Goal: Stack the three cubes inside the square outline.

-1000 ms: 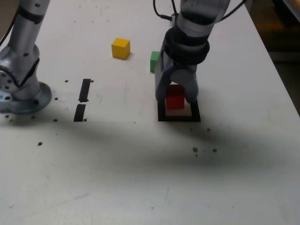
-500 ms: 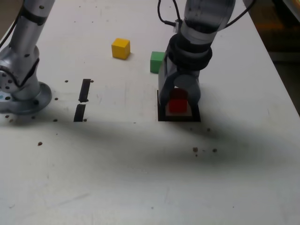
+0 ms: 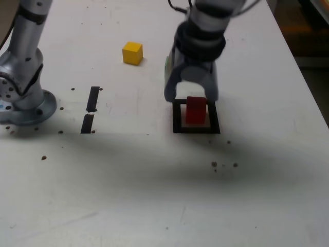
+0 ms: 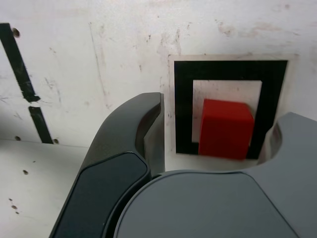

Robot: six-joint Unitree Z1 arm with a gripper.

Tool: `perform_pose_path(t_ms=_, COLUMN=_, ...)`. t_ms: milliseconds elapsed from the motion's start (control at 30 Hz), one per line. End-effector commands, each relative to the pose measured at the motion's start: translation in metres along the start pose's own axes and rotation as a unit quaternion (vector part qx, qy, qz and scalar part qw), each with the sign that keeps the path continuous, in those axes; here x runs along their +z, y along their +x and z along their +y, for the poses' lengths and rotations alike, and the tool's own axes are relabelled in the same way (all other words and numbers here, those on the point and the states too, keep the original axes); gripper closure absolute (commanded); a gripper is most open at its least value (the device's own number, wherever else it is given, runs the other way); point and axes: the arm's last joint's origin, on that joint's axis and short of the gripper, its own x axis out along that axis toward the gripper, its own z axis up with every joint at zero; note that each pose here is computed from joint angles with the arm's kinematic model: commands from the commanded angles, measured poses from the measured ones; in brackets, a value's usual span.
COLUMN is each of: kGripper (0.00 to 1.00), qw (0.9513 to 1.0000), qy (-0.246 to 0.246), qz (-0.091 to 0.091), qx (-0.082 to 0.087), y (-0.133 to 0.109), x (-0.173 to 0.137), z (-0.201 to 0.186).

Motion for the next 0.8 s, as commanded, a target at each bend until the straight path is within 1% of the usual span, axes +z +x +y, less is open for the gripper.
perform_pose_path(t_ms=0, kGripper=0.0, qw=0.9997, qy=0.006, qz=-0.022, qx=0.004, y=-0.014, x=-0.01, z=0.004)
perform_pose_path(t_ms=67, kGripper=0.0, qw=0.999, qy=0.012, qz=-0.041, qx=0.01, y=-0.027, x=-0.022, z=0.009)
perform_pose_path(t_ms=133, kGripper=0.0, qw=0.9982, qy=0.012, qz=-0.057, qx=0.017, y=-0.037, x=-0.036, z=0.017)
perform_pose_path(t_ms=200, kGripper=0.0, qw=0.9977, qy=0.008, qz=-0.064, qx=0.023, y=-0.042, x=-0.051, z=0.029)
perform_pose_path(t_ms=267, kGripper=0.01, qw=0.9976, qy=0.003, qz=-0.062, qx=0.03, y=-0.043, x=-0.062, z=0.041)
perform_pose_path(t_ms=333, kGripper=0.01, qw=0.9979, qy=0.003, qz=-0.055, qx=0.035, y=-0.04, x=-0.069, z=0.054)
perform_pose_path(t_ms=433, kGripper=0.01, qw=0.9986, qy=0.008, qz=-0.033, qx=0.04, y=-0.032, x=-0.074, z=0.075)
perform_pose_path(t_ms=533, kGripper=0.01, qw=0.9991, qy=0.012, qz=-0.012, qx=0.04, y=-0.023, x=-0.078, z=0.089)
perform_pose_path(t_ms=633, kGripper=0.01, qw=0.9991, qy=0.013, qz=0.006, qx=0.041, y=-0.013, x=-0.085, z=0.1)
perform_pose_path(t_ms=767, kGripper=0.0, qw=0.999, qy=0.012, qz=0.027, qx=0.035, y=0.006, x=-0.096, z=0.113)
